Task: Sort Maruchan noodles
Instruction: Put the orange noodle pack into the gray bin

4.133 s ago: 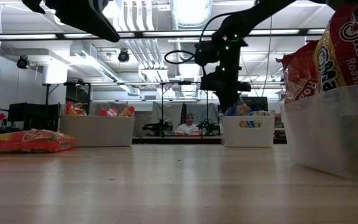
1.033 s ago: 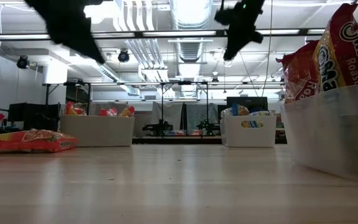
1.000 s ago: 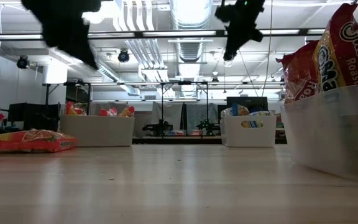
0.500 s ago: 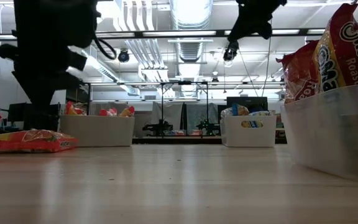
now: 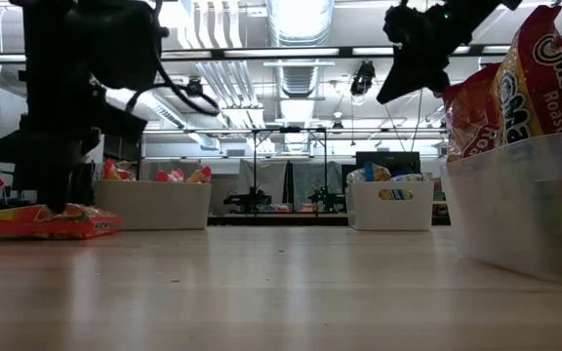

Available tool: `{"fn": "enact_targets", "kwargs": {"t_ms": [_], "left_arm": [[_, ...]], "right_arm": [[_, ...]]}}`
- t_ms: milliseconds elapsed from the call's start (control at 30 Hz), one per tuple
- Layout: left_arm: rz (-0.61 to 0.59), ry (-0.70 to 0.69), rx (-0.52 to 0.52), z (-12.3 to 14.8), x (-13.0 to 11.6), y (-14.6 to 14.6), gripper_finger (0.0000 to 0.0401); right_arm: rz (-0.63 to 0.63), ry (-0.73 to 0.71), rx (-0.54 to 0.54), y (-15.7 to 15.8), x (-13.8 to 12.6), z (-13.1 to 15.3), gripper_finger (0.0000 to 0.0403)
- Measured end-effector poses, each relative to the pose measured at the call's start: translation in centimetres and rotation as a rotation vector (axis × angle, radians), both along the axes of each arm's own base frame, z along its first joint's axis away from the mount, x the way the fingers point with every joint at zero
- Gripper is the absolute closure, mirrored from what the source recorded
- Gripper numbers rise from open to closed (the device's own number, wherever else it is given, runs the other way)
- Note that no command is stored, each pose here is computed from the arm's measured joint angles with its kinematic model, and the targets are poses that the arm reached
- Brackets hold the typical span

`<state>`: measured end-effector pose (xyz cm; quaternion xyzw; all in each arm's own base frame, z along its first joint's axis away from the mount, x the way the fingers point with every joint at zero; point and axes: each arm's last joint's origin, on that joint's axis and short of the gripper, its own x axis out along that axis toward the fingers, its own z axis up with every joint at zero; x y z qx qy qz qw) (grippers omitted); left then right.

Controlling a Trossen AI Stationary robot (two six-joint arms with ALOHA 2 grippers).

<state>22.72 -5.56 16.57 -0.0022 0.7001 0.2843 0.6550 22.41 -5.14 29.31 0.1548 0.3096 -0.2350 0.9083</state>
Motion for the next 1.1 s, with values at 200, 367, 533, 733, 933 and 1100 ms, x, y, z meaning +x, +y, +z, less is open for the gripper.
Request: {"fn": "enact_targets", "kwargs": {"t_ms": [200, 367, 533, 733, 933, 1100], "left_arm": [[0.018, 0.063, 0.025, -1.2, -0.6, 0.3, 0.0234], [0.059, 0.088, 0.062, -2.3, -1.7, 0.6, 0.0242], [0.072, 0.089, 0.071, -2.6, -2.0, 0.6, 0.0294], [0.080, 0.064, 0.045, -2.1, -1.6, 0.5, 0.0392], [0.067, -0.048, 0.041, 0.3, -1.0, 0.3, 0.0398], [0.046, -0.276, 0.077, 4.7, -1.3, 0.7, 0.0400]], "right_arm": [[-0.007, -0.024, 0.003, 0.0, -0.1, -1.0, 0.0394], [-0.007, -0.039, 0.000, 0.0, 0.0, -1.6, 0.0394], [-0.006, -0.041, -0.001, 0.0, 0.0, -1.8, 0.0394], [0.016, -0.056, -0.013, 0.3, 0.2, -1.7, 0.0394], [0.044, -0.057, -0.019, 0.8, 0.4, -1.7, 0.0394], [0.064, -0.055, -0.031, 1.1, 0.4, -1.6, 0.0394]]}}
